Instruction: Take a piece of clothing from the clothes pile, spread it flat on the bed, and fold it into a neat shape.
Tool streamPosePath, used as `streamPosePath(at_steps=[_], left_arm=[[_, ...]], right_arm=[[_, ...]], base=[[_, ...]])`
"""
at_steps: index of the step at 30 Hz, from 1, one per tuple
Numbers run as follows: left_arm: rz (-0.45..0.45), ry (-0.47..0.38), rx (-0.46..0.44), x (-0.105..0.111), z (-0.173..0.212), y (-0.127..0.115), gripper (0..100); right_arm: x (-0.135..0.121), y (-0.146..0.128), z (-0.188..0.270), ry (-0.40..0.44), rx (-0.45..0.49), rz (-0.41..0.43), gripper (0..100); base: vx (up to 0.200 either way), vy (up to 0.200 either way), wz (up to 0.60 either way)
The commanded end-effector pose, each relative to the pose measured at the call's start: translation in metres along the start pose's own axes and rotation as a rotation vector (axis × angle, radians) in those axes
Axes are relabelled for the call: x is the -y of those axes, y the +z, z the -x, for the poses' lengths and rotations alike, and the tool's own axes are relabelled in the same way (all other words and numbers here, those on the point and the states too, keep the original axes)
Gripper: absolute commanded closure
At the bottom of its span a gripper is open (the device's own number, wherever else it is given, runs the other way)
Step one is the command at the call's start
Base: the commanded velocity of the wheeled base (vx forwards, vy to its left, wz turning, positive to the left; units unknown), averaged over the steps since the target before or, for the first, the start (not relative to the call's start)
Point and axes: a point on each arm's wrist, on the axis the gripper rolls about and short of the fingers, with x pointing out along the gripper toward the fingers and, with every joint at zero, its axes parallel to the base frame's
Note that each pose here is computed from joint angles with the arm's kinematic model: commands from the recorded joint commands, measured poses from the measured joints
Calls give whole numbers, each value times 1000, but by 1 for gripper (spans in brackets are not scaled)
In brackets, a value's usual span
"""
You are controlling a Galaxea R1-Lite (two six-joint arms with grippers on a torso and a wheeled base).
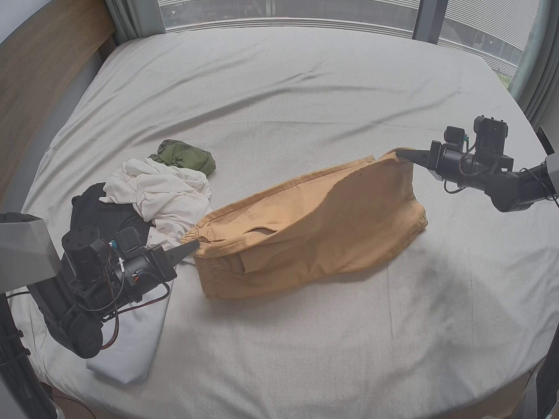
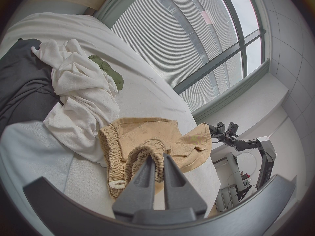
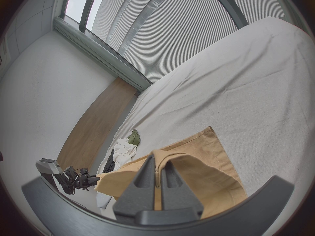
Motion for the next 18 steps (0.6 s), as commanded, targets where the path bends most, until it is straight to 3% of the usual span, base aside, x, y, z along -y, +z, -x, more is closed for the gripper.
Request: streamPosePath(at_steps=[1,18], left_arm=[[2,4,0,-1,0,0,100],[2,9,4,-3,0,1,100]], right_arm=[[3,-2,-2,-1,-4,-4,100],[8,-1,-6,-2,1,-1,100]], base=[[0,0,0],[0,0,0]])
